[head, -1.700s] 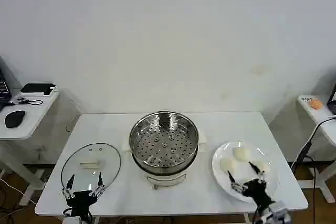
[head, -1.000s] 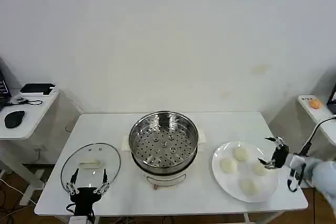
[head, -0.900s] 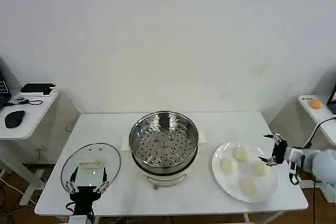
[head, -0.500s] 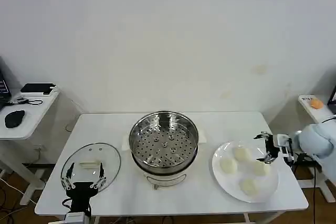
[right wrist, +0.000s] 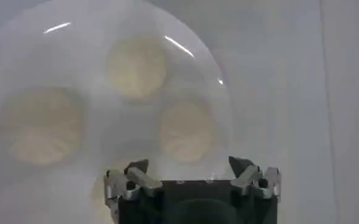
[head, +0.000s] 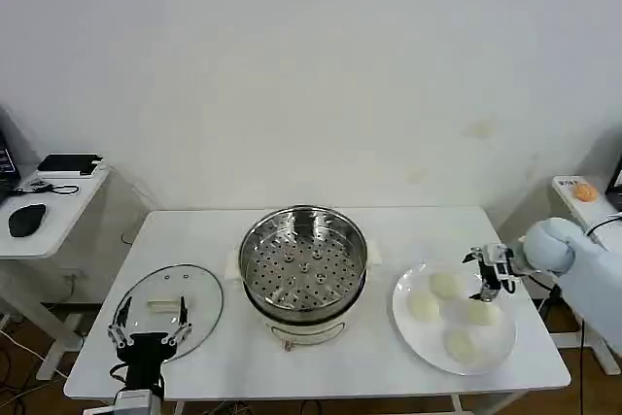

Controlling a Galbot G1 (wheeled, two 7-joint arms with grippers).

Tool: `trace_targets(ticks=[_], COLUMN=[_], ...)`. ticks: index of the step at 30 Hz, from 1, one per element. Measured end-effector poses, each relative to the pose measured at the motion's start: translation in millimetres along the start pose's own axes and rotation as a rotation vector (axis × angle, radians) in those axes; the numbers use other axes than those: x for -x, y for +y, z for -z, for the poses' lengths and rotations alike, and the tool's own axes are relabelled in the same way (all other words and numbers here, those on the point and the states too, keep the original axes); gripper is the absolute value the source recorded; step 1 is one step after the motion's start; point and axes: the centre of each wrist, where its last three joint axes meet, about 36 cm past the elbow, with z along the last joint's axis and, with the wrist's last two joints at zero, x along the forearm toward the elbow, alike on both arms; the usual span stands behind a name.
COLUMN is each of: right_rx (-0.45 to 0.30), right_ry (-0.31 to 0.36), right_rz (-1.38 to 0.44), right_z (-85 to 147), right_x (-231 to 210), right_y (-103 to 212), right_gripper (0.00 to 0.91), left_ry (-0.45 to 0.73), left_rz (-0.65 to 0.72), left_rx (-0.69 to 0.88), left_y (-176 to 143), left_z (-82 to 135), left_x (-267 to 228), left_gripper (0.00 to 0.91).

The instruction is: Take steamed baozi put them in steamer then cover it.

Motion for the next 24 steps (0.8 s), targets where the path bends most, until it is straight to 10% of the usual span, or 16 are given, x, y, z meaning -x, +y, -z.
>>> trace_targets(ticks=[24], right_rx=[-0.011], right_ry=[0.029], right_rz=[0.026], right_z=[14], right_x=[20], right_y=[-8], right_gripper=[0.615], left_ry=[-0.003], left_rz=[0.008], left_rx=[-0.007], left_y=[1], left_z=[1], left_x=[1], left_gripper=[0.907])
